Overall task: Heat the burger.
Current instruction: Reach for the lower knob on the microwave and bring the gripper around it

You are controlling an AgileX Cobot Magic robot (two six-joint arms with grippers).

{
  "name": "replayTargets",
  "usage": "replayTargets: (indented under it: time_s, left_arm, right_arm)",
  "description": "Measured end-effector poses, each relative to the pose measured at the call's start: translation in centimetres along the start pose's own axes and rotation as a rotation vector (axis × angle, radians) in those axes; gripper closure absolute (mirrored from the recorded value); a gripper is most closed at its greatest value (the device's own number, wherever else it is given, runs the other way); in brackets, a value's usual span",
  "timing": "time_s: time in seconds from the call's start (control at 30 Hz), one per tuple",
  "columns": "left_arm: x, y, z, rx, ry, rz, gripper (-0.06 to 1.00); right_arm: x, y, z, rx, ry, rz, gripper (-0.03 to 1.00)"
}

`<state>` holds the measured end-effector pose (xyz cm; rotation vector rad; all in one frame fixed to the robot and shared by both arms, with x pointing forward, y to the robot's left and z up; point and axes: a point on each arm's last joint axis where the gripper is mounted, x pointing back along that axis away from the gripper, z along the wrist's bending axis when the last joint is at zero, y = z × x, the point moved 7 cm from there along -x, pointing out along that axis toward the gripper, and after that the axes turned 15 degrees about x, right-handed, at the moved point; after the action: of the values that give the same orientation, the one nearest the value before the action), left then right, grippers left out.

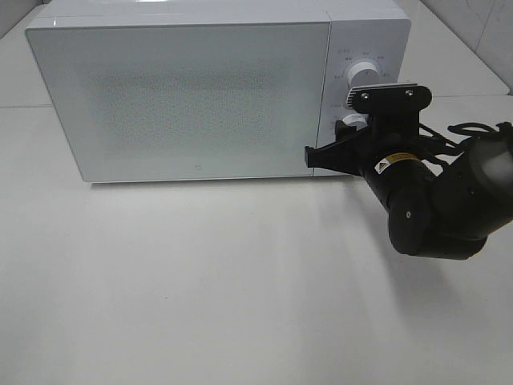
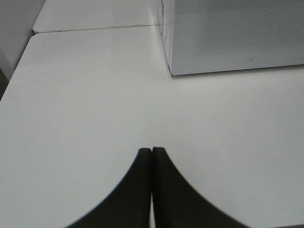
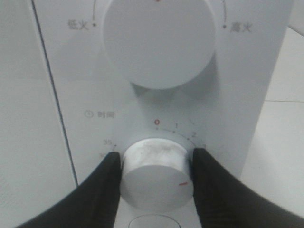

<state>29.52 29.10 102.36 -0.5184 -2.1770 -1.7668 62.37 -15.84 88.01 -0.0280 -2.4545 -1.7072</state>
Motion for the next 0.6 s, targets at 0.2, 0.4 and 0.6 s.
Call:
replayTargets:
  time_s: [0.2, 0.4, 0.6]
  left_arm:
    - [0.00, 0.00, 0.00, 0.000, 0.000, 0.000, 0.94]
    - [0.00, 0.00, 0.00, 0.000, 0.000, 0.000, 0.94]
    - [0.00, 0.00, 0.00, 0.000, 0.000, 0.000, 0.94]
  right_arm:
    - [0.00, 0.00, 0.00, 0.000, 0.000, 0.000, 0.55]
    - [0.00, 0.00, 0.00, -0.035, 0.000, 0.000, 0.55]
    - [0.00, 0.02, 0.04, -0.204, 0.003, -0.001, 0.55]
